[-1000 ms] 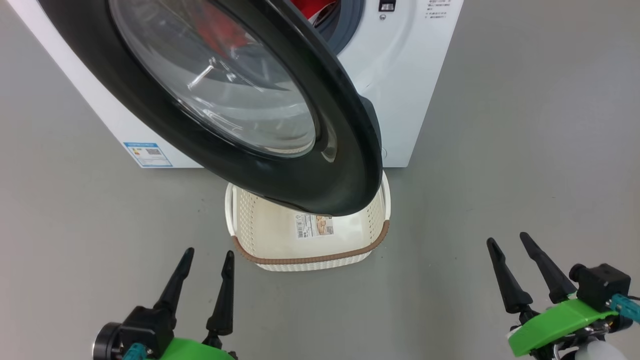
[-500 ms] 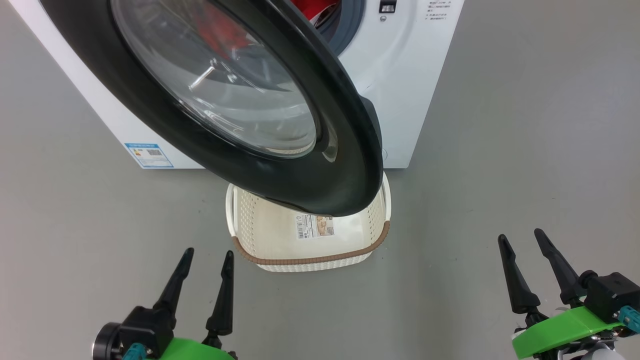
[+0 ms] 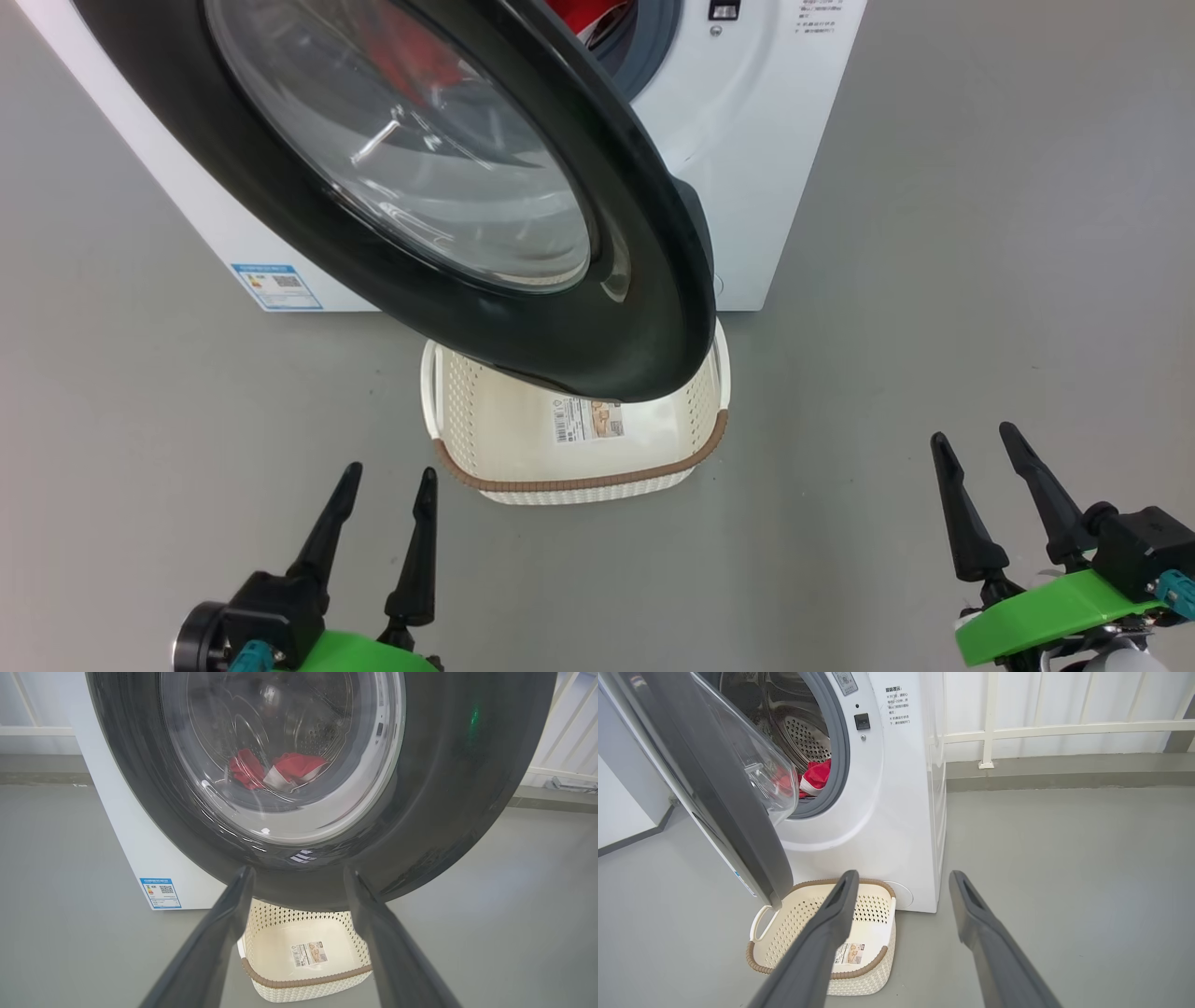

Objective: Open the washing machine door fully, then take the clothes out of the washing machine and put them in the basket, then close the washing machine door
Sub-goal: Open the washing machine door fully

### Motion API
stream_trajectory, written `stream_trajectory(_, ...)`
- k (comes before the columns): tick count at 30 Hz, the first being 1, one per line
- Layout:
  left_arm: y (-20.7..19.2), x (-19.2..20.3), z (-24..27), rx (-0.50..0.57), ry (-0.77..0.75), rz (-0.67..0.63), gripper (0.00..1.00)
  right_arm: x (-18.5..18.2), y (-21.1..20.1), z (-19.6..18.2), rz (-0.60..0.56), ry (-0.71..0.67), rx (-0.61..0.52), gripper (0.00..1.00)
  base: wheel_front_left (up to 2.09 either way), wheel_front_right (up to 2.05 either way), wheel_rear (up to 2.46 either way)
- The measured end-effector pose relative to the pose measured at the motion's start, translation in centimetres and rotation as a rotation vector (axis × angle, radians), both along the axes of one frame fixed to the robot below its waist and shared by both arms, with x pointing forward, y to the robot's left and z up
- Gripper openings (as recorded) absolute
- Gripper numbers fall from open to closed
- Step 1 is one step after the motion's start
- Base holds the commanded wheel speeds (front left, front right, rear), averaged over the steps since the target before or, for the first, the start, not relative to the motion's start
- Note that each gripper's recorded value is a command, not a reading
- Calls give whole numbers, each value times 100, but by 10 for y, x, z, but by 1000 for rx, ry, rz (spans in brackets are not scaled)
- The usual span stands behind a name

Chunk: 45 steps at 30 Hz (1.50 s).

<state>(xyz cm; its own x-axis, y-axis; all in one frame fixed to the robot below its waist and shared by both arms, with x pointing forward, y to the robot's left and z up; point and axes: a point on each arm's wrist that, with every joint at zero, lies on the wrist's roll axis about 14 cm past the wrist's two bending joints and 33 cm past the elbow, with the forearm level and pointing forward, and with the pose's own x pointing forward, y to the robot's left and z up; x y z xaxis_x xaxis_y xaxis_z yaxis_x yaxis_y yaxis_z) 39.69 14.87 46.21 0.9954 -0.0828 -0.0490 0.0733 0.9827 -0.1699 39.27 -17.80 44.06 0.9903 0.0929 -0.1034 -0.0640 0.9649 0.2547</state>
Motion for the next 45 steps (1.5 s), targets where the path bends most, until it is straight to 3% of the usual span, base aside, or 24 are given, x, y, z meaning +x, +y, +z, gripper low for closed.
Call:
stream_trajectory(5,0,0,-1,0,2,0,100,4,10,10,4,-29,66,100,0,0,0)
stream_trajectory(8,0,0,0,0,1,1,100,6,16,16,12,-45,119,0,0,0,0)
stream_trajectory(18,1,-3,0,2,2,4,100,41,49,79,85,-192,465,0,0,0,0)
stream_trajectory(29,3,-7,-6,2,21,9,100,82,73,122,199,-173,891,0,0,0,0)
stream_trajectory(34,3,-5,-11,-1,37,12,100,98,98,128,332,-13,1072,0,0,0,0)
stream_trajectory(45,5,1,-18,-6,57,23,100,117,129,100,590,376,1220,0,0,0,0)
